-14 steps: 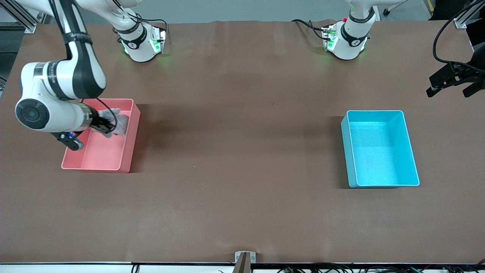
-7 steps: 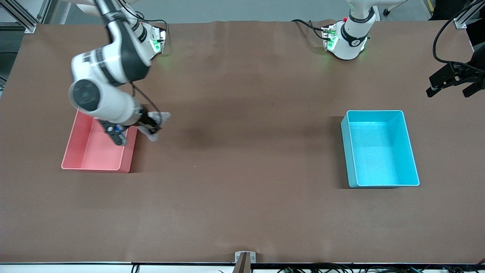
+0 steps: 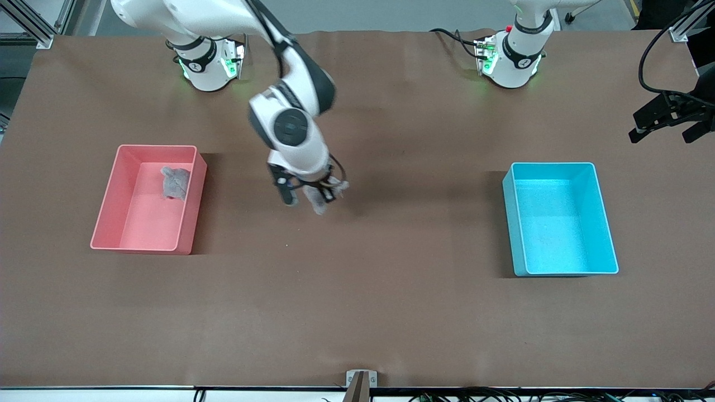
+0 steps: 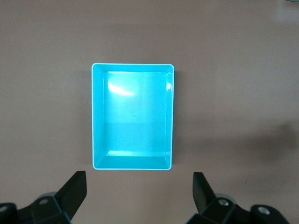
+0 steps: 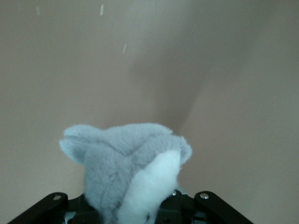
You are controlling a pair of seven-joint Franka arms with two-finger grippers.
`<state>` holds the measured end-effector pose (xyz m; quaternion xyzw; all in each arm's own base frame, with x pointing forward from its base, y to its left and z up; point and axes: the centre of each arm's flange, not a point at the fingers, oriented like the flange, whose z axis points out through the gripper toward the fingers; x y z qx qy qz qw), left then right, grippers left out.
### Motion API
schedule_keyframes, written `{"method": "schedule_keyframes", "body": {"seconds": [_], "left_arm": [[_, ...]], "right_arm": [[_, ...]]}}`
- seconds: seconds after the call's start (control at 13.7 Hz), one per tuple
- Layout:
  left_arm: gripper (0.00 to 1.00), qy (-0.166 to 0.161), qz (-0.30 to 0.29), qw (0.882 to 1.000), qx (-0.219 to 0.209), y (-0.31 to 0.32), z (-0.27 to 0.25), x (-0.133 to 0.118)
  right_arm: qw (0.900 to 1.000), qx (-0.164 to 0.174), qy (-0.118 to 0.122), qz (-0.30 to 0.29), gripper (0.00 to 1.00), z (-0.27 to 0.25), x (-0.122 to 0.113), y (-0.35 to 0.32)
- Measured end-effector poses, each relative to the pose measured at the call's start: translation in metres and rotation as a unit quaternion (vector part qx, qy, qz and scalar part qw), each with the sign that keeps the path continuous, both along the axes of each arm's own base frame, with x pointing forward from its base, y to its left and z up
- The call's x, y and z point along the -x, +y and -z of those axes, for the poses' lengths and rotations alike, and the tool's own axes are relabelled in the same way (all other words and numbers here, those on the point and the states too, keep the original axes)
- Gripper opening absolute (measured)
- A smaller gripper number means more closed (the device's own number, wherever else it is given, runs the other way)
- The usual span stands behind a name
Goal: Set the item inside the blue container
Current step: 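Lift the plush out of the pink box with the right gripper, then set the plush on the table with the right gripper while the left gripper approaches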
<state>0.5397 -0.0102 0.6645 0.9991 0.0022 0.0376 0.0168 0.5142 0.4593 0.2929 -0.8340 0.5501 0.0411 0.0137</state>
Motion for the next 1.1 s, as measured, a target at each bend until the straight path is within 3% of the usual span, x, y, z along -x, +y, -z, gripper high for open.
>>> {"method": "schedule_keyframes", "body": {"seconds": [0.29,0.51,0.88,1.1], "left_arm": [[1.00,0.012,-0.004,1.000,0.000,0.004,0.008,0.000],[1.00,0.044,0.001,0.999,0.000,0.000,0.021,0.002],[1.00,0.089,0.013,0.996,0.029,-0.018,0.062,-0.004],[1.00,0.119,0.029,0.992,0.032,-0.041,0.091,-0.008]], "right_arm": [[0.999,-0.006,-0.011,0.034,0.31,0.047,-0.007,0.065],[0.998,-0.023,-0.029,0.050,0.31,0.068,-0.001,0.089],[0.998,-0.023,-0.032,0.048,0.34,0.091,0.004,0.102],[0.998,-0.018,-0.039,0.042,0.60,0.093,0.003,0.103]]}}
